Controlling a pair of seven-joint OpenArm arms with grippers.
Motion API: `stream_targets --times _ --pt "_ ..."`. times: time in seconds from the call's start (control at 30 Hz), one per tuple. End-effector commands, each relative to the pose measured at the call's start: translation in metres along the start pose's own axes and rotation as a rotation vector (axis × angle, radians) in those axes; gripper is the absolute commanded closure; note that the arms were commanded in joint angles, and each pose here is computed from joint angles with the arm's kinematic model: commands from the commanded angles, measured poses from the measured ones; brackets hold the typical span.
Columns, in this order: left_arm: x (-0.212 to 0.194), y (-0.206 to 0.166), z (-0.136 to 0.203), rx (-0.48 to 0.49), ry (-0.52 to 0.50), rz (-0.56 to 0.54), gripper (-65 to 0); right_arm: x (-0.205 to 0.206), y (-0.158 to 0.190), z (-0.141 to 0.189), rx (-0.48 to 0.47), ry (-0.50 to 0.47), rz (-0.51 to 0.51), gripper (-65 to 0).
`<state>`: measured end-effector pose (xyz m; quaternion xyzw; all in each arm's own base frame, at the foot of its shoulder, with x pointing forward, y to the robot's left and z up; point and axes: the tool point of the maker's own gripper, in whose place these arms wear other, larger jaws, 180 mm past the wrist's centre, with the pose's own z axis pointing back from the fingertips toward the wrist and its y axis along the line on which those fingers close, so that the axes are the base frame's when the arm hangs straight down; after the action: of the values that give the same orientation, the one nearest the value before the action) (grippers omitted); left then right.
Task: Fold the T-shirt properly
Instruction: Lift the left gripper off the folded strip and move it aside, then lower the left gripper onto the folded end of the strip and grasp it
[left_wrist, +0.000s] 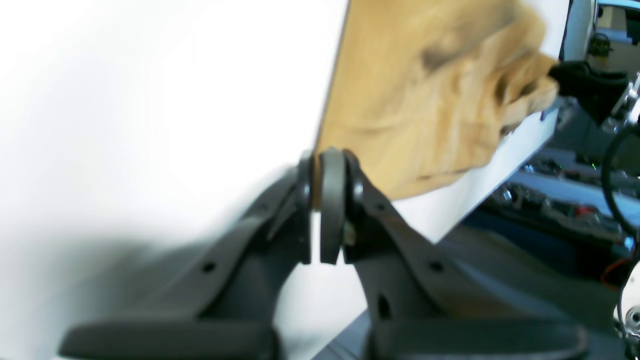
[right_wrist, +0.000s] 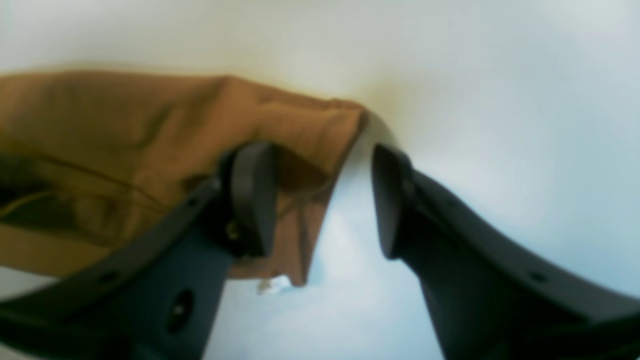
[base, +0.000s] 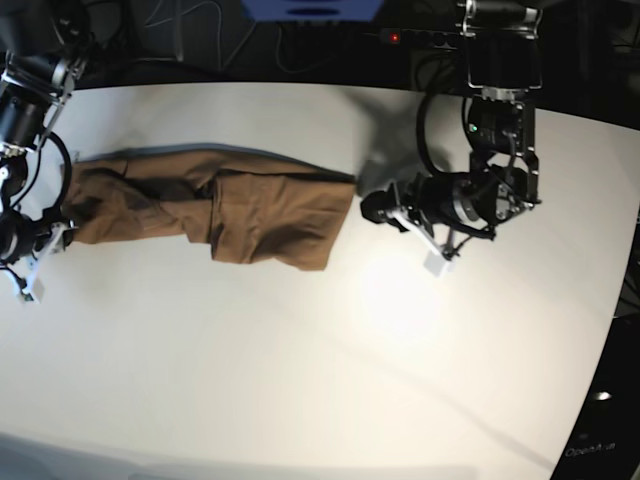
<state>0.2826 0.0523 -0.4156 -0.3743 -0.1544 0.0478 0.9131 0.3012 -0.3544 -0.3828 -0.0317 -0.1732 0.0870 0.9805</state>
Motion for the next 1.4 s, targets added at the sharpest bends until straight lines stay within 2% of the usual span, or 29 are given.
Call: stream_targets --times 0.0,0.2,0.33,0.4,0.47,0.6,0.67,0.87,0.97,1.1,1.37 --pt "0.021 -0.015 0.010 -0.030 -0.044 -0.040 -2.2 0.023 -0.012 0.018 -0.041 -0.070 0.027 -30.6" --pt "0.047 -0.037 0.038 -0.059 -0.090 -0.083 -2.2 0.026 -0.030 0.031 -0.143 -0.035 0.052 -31.2" --pt "0.067 -0.053 0.050 -0.073 -0.160 -0.122 -2.2 0.025 -0.034 0.033 -0.160 -0.022 0.049 -31.5" --pt "0.071 -0.060 0.050 -0.084 -0.172 -0.132 -2.2 0.019 -0.040 0.036 -0.166 -0.014 0.014 -32.2" --pt "0.073 -0.062 0.050 -0.087 -0.176 -0.138 -2.2 0.013 -0.046 0.039 -0.171 -0.007 -0.019 -36.3" --pt "0.079 -0.069 0.050 -0.099 -0.182 -0.150 -2.2 -0.003 -0.059 0.046 -0.179 0.009 -0.105 -53.4" --pt "0.079 -0.078 0.046 -0.107 -0.167 -0.180 -2.2 -0.013 -0.066 0.049 -0.179 0.001 -0.163 -58.6" --pt "0.072 -0.089 0.036 -0.122 -0.131 -0.211 -2.2 -0.032 -0.064 0.044 -0.135 -0.031 -0.314 -58.9" --pt "0.072 -0.088 0.037 -0.120 -0.131 -0.211 -2.2 -0.032 -0.051 0.037 -0.075 -0.080 -0.378 -59.2" --pt "0.073 -0.085 0.038 -0.113 -0.132 -0.212 -2.2 -0.020 -0.031 0.029 0.009 -0.141 -0.389 -58.9" --pt "0.072 -0.079 0.041 -0.096 -0.129 -0.211 -2.2 -0.028 -0.023 0.022 0.025 -0.123 -0.394 -58.9"
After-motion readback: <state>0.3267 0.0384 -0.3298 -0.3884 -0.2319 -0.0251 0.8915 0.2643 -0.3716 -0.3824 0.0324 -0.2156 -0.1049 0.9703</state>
